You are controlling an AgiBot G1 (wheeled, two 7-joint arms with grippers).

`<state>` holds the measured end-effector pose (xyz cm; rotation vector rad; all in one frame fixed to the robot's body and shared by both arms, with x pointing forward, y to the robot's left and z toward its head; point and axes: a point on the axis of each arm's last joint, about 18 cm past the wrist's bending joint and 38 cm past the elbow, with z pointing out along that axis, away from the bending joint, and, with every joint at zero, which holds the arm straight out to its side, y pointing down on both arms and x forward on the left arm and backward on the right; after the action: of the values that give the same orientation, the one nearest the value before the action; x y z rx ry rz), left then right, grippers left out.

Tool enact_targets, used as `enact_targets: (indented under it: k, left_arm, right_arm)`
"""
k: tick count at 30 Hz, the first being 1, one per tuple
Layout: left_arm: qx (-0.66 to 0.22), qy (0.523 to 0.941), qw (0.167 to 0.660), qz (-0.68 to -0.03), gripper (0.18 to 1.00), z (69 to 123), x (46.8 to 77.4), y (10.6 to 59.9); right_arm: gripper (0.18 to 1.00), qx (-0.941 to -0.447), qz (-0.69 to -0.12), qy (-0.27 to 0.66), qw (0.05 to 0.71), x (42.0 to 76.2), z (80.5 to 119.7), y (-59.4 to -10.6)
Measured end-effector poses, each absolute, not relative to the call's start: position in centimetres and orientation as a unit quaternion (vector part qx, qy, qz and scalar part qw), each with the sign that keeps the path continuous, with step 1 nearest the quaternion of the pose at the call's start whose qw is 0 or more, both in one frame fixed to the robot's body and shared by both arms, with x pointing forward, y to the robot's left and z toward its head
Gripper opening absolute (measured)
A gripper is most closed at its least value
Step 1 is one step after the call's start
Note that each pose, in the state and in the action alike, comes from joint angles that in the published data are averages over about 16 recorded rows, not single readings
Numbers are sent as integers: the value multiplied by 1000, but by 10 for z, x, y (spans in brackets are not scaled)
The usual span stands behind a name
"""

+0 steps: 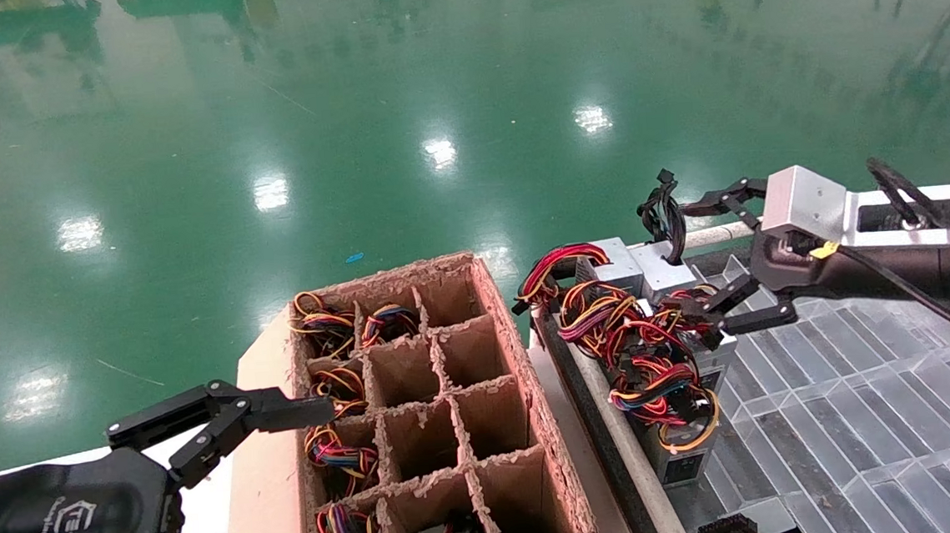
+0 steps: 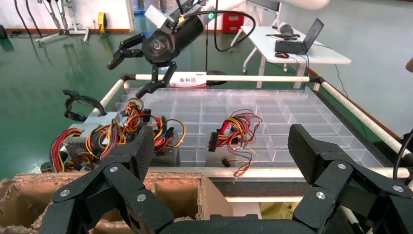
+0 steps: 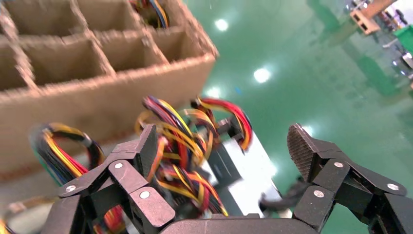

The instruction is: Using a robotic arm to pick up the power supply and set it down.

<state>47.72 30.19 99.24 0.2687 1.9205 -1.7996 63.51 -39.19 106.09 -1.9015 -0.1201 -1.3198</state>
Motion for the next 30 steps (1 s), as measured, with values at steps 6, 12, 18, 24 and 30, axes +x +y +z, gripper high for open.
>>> enact_targets:
  k: [6,12,18,24,30]
  left_arm:
    - [98,704,245,-659,1000,992,477,302]
    - [98,704,245,-659,1000,992,477,302]
    - [98,704,245,-659,1000,992,477,302]
    - [98,704,245,-659,1000,992,477,302]
    - [98,704,245,-659,1000,992,477,302]
  right_arm:
    - [962,-739,-498,-51,451,622,1051,-378]
    - [992,-728,-468,-57,498,605,1041,-364]
    - [1000,-718,-432,-65,542,583,1030,-351]
    - [1000,-711,-389,-74,581,558,1020,-337]
    - [1000,-707,-339,-84,615,529,1009,-324]
